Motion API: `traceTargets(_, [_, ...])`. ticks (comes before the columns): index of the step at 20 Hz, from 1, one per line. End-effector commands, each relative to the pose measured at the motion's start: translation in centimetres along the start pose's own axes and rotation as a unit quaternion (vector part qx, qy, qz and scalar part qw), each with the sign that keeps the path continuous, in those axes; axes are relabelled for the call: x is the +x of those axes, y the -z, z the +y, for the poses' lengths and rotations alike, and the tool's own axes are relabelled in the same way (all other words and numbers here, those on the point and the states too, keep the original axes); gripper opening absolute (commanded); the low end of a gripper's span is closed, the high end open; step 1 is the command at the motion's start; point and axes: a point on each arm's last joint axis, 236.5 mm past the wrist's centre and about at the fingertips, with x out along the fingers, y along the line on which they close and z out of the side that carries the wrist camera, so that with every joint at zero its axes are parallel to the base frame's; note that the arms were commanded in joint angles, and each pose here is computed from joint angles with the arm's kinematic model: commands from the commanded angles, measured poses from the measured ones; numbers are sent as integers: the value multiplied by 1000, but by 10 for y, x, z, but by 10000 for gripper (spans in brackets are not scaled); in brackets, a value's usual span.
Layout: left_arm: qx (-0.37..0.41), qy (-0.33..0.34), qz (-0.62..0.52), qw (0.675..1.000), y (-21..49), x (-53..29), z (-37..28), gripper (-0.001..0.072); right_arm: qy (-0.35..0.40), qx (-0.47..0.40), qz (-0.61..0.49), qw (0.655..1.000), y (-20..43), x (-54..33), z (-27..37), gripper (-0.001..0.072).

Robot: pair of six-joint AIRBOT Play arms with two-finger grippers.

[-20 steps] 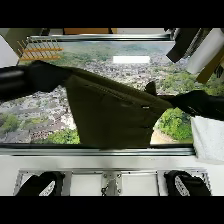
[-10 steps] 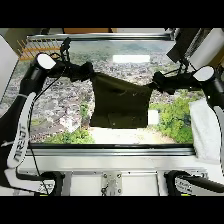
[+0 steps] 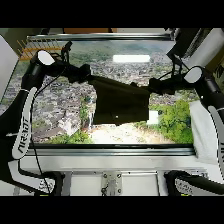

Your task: Fold the clothes and pants, and hang the long-sleeved shirts on hangers.

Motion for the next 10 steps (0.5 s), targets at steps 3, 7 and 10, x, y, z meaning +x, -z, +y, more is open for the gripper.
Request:
traceTargets(3, [-6,-63,71,995,108,30,41,22,78,-48,67,994,74,20,-36,31])
traceTargets(7, [-20,-87,102,991,176,68,69,22,88,-18,97,991,116,50,-55,31])
traceTargets(10, [-36,-93,96,990,194,82,82,21,92,-17,118,989,141,62,-58,32])
